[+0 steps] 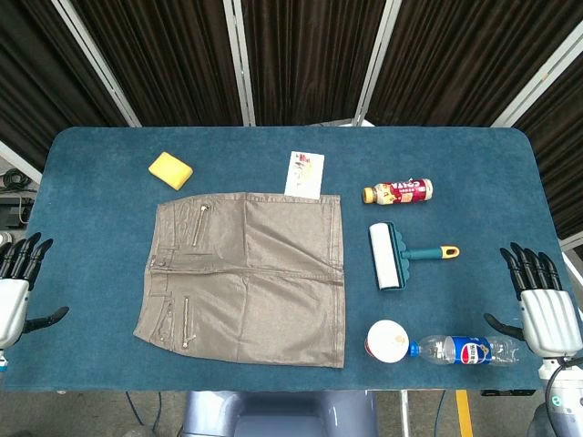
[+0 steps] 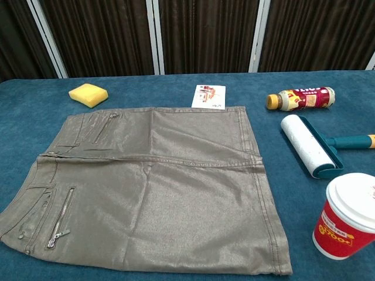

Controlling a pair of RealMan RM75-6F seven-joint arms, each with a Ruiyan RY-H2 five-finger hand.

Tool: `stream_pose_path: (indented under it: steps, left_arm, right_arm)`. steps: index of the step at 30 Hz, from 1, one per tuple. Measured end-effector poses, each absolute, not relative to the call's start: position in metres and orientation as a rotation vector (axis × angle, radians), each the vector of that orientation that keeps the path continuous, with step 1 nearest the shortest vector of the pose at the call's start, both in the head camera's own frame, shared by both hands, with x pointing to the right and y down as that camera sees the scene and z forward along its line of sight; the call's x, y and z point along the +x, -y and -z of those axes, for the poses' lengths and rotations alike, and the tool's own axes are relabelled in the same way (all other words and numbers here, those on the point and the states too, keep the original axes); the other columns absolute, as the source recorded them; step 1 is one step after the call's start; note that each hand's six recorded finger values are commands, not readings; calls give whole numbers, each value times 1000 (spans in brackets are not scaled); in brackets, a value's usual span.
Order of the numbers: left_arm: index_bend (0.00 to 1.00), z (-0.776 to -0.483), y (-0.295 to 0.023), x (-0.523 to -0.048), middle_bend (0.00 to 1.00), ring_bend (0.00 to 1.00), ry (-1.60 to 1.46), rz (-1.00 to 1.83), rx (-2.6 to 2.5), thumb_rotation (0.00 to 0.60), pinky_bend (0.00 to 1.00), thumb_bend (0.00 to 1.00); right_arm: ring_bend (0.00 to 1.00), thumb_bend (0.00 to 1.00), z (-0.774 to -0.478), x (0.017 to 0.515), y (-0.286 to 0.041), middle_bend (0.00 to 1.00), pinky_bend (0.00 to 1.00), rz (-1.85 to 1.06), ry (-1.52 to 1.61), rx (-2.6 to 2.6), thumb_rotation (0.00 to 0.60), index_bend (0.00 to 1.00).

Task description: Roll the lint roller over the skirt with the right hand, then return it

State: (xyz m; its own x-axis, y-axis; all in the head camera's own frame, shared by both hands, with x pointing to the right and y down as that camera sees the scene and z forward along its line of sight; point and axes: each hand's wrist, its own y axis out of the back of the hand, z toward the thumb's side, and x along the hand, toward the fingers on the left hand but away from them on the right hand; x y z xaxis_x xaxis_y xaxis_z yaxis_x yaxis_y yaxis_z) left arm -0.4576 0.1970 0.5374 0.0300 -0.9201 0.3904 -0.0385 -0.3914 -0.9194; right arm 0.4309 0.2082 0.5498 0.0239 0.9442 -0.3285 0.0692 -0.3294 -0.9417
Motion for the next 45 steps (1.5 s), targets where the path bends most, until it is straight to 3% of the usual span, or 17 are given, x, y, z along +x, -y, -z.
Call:
stream_pose_path:
  steps: [8, 13, 20, 23, 33, 45]
  left_arm:
    - [0, -537, -198, -459, 0, 0, -1015, 1447, -1544, 600, 0, 0]
    - [0, -541, -198, -457, 0, 0, -997, 1454, -1543, 600, 0, 0]
    - [0, -547, -194, -459, 0, 0, -991, 1485, -1525, 600, 0, 0]
    - [0, -551, -192, -460, 0, 0, -985, 1501, -1513, 600, 0, 0]
    - [0, -568, -191, -464, 0, 0, -950, 1576, -1472, 600, 0, 0]
    - [0, -571, -188, -468, 0, 0, -955, 1594, -1461, 600, 0, 0]
  right_arm:
    - [0, 0, -558, 431, -205, 0, 0, -1418, 1065, -1541, 600, 0]
    - [0, 9, -578, 431, -193, 0, 0, -1461, 991, -1578, 600, 0]
    - [0, 302, -621, 434, -156, 29, 0, -1542, 845, -1608, 600, 31]
    - [0, 348, -643, 436, -141, 38, 0, -1583, 806, -1621, 600, 37]
    - [0, 360, -713, 419, -114, 60, 0, -1649, 683, -1679, 600, 80]
    - [0, 372, -749, 394, -114, 82, 0, -1622, 551, -1689, 600, 112]
